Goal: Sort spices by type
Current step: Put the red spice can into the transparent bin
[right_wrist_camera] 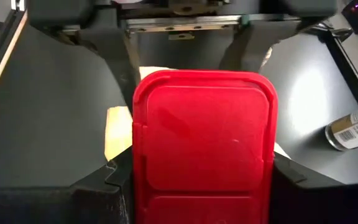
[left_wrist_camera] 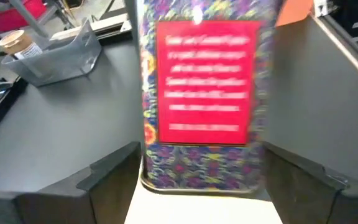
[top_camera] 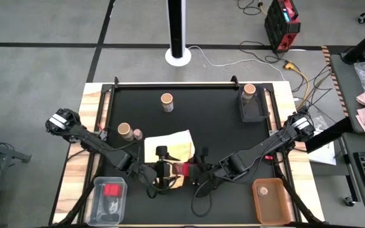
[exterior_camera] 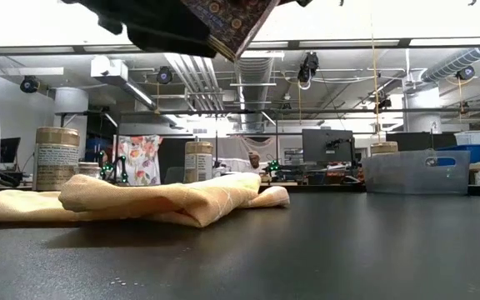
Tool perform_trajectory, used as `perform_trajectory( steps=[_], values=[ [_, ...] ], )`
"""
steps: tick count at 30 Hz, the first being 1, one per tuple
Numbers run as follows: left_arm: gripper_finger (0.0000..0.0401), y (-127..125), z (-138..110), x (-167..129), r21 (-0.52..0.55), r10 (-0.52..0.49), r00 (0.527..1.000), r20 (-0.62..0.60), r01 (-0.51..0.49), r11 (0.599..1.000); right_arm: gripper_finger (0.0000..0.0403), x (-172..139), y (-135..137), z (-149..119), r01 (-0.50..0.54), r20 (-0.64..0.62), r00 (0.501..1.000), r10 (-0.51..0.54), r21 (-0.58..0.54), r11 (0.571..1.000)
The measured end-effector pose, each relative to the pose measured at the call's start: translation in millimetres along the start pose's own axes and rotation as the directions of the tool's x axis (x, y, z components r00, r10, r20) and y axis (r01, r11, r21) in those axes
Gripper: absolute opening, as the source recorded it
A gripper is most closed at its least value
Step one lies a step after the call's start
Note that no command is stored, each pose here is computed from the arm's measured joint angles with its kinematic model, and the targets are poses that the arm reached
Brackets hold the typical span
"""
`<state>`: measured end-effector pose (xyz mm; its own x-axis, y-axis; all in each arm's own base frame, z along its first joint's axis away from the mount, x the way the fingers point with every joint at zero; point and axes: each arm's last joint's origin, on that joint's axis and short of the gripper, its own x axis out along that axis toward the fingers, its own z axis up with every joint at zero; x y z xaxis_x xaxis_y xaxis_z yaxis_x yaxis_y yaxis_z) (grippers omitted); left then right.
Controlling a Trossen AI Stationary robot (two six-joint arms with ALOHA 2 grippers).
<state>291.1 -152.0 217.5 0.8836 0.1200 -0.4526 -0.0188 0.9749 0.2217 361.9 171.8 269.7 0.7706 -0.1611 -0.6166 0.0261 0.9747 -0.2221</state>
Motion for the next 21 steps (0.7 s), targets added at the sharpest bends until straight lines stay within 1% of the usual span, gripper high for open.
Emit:
perform_trajectory(
  steps=[5, 8, 12, 18, 21],
  values=[
    [0.0292, 0.6, 0.0, 1.3, 0.007, 0.001, 1.0, 0.002, -0.001, 1.0, 0.0199, 0.4, 0.2, -0.6, -0.001, -0.005, 1.0, 0.001, -0.002, 1.0],
    [0.0288, -0.3, 0.6, 1.1, 0.003, -0.024, 1.0, 0.006, 0.024, 1.0, 0.0199, 0.4, 0.2, -0.8, -0.002, -0.006, 1.0, 0.002, -0.003, 1.0],
    [0.0286, -0.4, 1.5, 1.0, -0.001, -0.032, 0.999, 0.013, 0.032, 0.999, 0.0199, 0.5, 0.2, -1.1, -0.002, -0.008, 1.0, 0.002, -0.003, 1.0],
    [0.0285, 0.0, 5.8, 1.3, 0.009, -0.037, 0.998, 0.051, 0.036, 0.999, 0.0199, 0.6, 0.2, -1.9, -0.002, -0.014, 1.0, 0.002, -0.008, 1.0],
    [0.0275, 1.5, 6.1, 2.1, 0.009, -0.034, 0.998, 0.052, 0.034, 0.999, 0.0199, 0.6, 0.2, -2.0, -0.002, -0.015, 1.0, 0.002, -0.011, 1.0]
  ],
)
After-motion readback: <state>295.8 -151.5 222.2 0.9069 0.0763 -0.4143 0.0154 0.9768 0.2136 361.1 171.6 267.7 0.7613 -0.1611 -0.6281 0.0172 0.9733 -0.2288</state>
